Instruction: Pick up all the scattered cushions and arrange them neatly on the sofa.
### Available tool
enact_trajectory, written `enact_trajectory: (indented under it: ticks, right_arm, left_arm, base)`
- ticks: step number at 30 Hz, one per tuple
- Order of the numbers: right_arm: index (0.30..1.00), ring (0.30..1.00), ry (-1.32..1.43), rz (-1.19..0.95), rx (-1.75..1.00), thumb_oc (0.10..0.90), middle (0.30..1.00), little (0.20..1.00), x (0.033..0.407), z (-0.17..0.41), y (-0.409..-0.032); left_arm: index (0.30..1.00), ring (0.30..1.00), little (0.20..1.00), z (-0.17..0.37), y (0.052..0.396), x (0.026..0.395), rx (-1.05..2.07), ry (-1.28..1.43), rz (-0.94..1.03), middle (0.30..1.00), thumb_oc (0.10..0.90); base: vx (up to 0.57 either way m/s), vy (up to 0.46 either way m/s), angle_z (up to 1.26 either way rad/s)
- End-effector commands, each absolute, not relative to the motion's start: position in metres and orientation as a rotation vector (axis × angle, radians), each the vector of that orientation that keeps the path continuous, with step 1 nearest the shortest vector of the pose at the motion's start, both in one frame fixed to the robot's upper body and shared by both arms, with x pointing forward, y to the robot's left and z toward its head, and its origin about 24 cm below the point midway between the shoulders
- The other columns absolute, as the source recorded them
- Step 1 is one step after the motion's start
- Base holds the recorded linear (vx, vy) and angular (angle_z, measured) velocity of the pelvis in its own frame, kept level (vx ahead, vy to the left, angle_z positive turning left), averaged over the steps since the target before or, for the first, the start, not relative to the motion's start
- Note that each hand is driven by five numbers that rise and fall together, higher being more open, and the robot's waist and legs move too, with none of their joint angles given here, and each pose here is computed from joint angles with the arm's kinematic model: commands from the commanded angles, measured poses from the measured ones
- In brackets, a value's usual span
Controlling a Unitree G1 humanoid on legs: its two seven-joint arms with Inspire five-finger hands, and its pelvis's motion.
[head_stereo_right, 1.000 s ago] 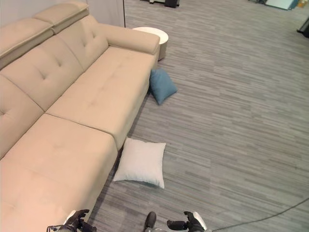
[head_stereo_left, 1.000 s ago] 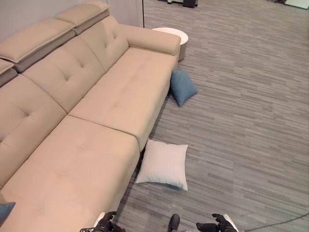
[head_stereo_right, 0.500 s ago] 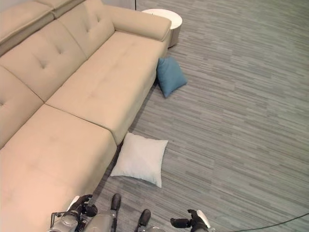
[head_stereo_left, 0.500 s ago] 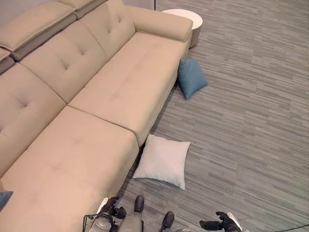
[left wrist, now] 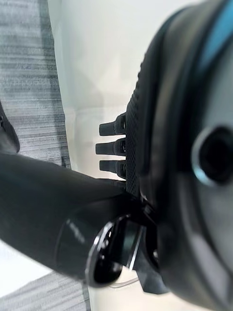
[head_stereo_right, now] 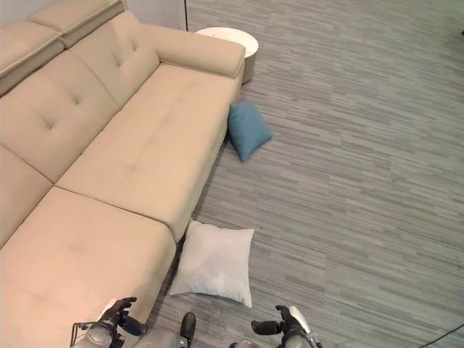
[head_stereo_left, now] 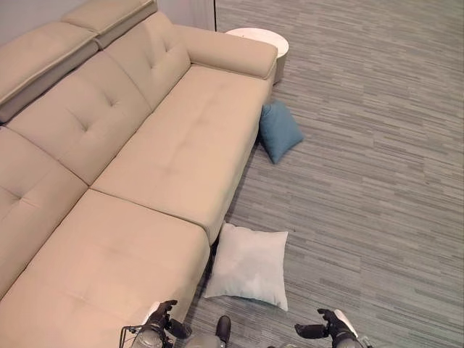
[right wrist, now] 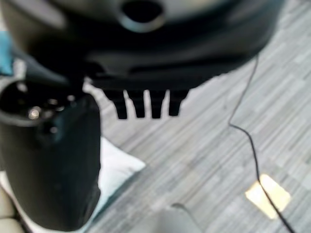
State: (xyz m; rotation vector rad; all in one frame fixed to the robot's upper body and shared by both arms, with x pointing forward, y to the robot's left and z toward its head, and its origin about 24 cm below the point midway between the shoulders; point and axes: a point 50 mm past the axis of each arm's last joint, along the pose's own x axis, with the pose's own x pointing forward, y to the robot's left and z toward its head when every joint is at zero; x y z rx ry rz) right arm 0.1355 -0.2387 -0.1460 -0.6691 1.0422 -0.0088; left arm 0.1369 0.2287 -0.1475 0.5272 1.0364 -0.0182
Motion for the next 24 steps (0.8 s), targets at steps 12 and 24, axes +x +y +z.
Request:
enact_trajectory:
  ticks: [12, 24]
  right_arm:
    - [0.900, 0.900, 0.996, -0.090, -0.703, 0.800, 0.900, 0.900, 0.143, -0.135, -0.263]
    - [0.900, 0.900, 0.528, -0.455, -0.571, 0.800, 0.900, 0.900, 0.256, -0.041, -0.303]
  left_arm:
    - [0.900, 0.900, 0.900, -0.148, 0.220, 0.139, 0.507, 1.010, 0.000, 0.900, 0.800]
    - [0.900, 0.900, 0.900, -0.067, 0.210, 0.259, 0.325, 0.485, 0.165, 0.900, 0.800]
  base:
    - [0.07, -0.120, 0.16]
    - [-0.15, -0.033, 0.15]
